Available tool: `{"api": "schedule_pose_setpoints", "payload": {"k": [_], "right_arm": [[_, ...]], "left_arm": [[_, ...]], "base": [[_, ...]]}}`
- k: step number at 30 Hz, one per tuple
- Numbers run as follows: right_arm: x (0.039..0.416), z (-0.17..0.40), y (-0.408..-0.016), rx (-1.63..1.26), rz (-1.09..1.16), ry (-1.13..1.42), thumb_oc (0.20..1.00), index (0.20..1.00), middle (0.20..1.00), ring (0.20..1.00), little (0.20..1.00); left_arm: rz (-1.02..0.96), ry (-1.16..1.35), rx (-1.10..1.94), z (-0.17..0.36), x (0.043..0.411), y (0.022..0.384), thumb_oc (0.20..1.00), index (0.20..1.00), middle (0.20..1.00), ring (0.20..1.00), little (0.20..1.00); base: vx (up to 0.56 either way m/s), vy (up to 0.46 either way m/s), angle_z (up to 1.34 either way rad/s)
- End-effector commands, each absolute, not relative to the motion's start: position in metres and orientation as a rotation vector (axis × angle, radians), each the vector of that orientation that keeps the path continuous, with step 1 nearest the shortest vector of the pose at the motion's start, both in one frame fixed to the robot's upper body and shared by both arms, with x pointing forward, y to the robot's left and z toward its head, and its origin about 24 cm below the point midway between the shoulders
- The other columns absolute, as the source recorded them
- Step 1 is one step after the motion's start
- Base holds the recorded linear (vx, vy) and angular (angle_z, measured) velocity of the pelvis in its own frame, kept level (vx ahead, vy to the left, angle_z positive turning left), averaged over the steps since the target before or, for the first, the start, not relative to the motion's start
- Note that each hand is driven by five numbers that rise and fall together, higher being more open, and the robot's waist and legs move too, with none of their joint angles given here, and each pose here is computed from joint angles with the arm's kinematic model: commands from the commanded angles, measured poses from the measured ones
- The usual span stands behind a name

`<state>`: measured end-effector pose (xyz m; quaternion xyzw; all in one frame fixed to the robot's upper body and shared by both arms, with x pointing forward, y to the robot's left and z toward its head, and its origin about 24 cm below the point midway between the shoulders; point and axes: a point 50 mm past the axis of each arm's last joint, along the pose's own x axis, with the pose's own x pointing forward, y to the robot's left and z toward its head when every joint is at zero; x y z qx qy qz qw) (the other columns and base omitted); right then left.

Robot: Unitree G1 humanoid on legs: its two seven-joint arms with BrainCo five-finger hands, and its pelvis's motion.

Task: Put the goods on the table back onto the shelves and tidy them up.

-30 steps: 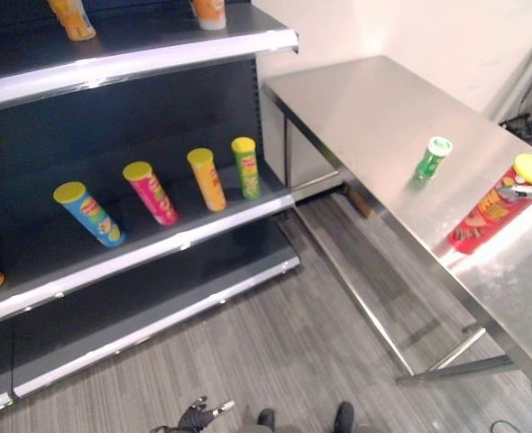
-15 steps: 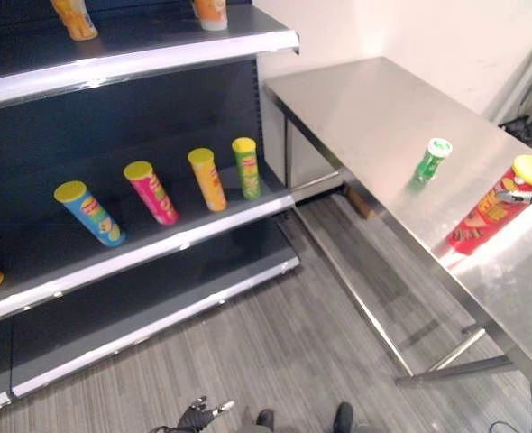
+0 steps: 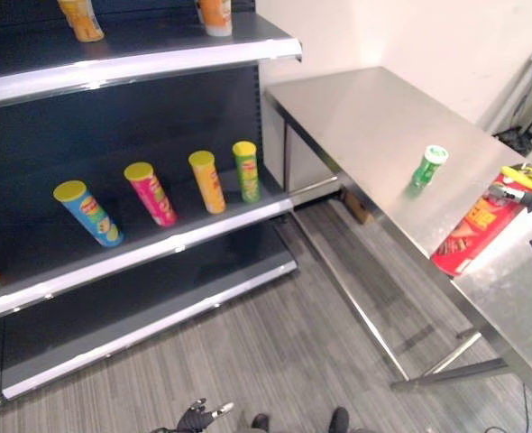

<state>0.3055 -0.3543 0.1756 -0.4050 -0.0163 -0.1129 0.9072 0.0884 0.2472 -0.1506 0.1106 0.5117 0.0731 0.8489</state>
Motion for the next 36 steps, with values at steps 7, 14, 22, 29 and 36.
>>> {"api": "schedule_pose_setpoints", "payload": {"k": [7, 14, 22, 29, 36], "right_arm": [[0.268, 0.276, -0.334, -0.740, -0.433, -0.645, 0.200, 0.200, 0.200, 0.200, 0.200], [0.254, 0.301, -0.302, -0.754, -0.346, -0.843, 0.200, 0.200, 0.200, 0.200, 0.200], [0.248, 0.316, -0.281, -0.859, -0.273, -0.929, 0.200, 0.200, 0.200, 0.200, 0.200], [0.246, 0.302, -0.283, -0.970, -0.252, -0.842, 0.200, 0.200, 0.200, 0.200, 0.200], [0.240, 0.282, -0.287, -0.946, -0.345, -0.806, 0.200, 0.200, 0.200, 0.200, 0.200]], "left_arm": [[0.224, 1.005, 0.284, -0.139, 0.111, 0.268, 1.000, 1.000, 1.000, 1.000, 1.000], [0.244, 0.954, 0.280, -0.132, 0.118, 0.275, 1.000, 1.000, 1.000, 1.000, 1.000], [0.218, 0.881, 0.227, -0.128, 0.130, 0.261, 1.000, 1.000, 1.000, 1.000, 1.000], [0.265, 0.893, 0.199, -0.130, 0.120, 0.266, 1.000, 1.000, 1.000, 1.000, 1.000], [0.245, 0.841, 0.304, -0.117, 0.137, 0.280, 1.000, 1.000, 1.000, 1.000, 1.000]], "base": [[0.00, -0.051, 0.05], [-0.07, -0.112, 0.14], [-0.13, -0.062, 0.69], [0.00, 0.270, 0.80], [0.17, 0.709, 0.47]]}}
